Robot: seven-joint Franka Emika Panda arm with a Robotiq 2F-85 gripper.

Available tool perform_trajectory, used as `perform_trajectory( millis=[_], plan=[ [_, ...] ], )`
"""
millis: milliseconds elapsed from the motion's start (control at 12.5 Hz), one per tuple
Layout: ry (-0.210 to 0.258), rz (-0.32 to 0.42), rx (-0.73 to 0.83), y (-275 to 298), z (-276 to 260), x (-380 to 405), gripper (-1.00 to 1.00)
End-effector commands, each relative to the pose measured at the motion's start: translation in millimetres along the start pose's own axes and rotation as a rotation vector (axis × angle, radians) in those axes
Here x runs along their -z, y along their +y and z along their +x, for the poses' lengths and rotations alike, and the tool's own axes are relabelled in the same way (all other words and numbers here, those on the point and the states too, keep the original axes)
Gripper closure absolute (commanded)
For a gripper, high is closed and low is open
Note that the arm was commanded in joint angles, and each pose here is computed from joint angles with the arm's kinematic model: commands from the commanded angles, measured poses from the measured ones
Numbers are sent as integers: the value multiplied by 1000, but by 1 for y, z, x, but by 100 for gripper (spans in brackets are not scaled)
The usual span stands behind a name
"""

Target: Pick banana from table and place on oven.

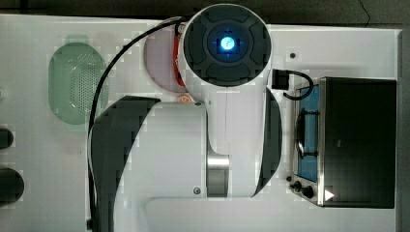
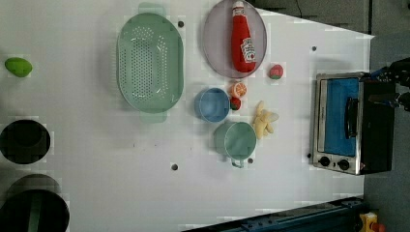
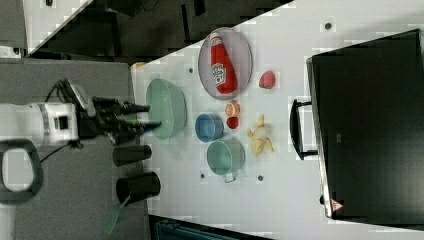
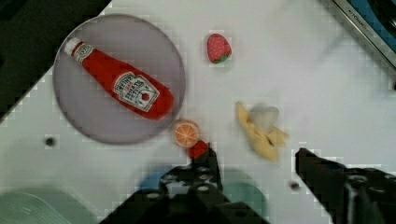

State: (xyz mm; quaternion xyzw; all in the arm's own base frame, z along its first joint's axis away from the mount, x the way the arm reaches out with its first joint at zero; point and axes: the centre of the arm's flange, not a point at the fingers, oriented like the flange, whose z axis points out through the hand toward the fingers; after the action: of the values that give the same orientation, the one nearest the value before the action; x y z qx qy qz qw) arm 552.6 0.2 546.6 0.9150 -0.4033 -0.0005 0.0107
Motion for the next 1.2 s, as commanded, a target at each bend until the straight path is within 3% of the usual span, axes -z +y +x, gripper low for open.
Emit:
perform_trajectory(
  millis=[80,240,640,960,1200],
  plan=[
    [10,36,-95,130,-87,82,-59],
    [11,36,-94,129,-87,82,-99],
    [-31,-13,-92,109,-70,38,-100],
    [-80,-72,-89,76,-40,-50,-100],
    [-82,-78,-87,53,-21,-117,-100]
  ],
)
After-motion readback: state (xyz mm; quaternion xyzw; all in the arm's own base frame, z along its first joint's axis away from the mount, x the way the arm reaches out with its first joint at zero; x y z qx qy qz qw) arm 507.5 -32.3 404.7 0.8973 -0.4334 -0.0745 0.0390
